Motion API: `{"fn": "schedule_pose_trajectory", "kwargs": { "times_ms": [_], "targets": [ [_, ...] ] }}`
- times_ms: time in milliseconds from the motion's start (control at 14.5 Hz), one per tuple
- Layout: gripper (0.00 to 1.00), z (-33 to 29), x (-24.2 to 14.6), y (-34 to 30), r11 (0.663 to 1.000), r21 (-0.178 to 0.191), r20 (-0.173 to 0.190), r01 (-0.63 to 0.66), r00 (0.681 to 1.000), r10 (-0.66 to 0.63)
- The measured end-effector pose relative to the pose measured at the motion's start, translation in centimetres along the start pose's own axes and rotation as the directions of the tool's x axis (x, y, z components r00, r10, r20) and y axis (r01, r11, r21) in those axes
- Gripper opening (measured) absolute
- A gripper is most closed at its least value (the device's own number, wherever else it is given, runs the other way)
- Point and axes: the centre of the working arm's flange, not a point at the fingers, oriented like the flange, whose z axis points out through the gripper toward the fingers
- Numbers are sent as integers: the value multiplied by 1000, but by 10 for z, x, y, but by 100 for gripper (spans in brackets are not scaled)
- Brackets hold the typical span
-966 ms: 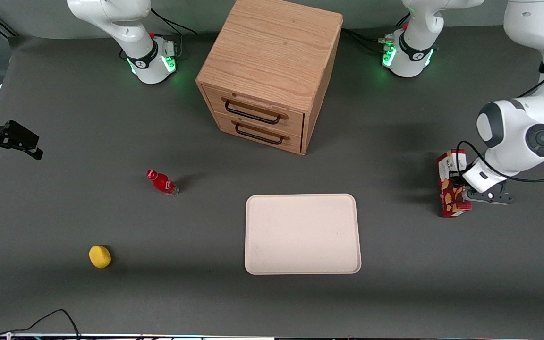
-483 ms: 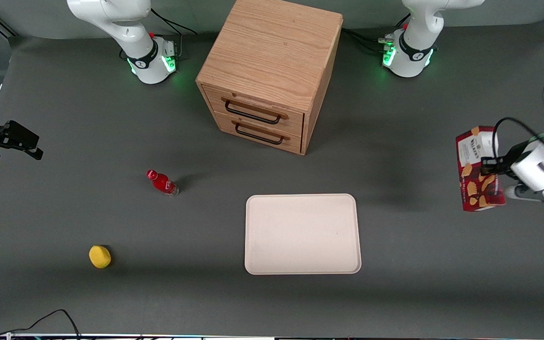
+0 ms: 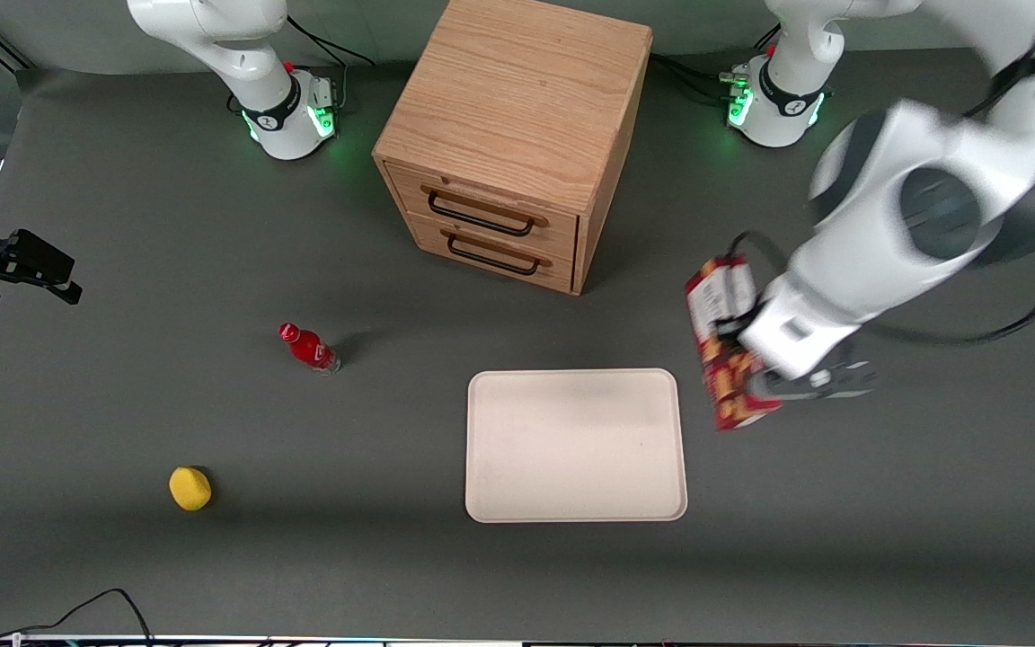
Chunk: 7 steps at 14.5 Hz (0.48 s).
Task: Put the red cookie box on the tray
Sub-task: 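Lift the cookie box and carry it over the cream tray, then lower the box onto the tray and open the left gripper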
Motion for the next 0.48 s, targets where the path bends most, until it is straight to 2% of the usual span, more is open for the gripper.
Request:
{"fn": "schedule_pose_trajectory", "kwargs": {
  "times_ms": [138,276,414,483],
  "targets": [
    [5,89,18,20,1000,14,-43,-4,999,5],
    [5,159,28,22,999,26,-66,-31,997,33],
    [5,193,32,21,997,43,-78,-58,995,62],
    [8,198,33,20,996,50,-86,-68,994,72]
  ]
}}
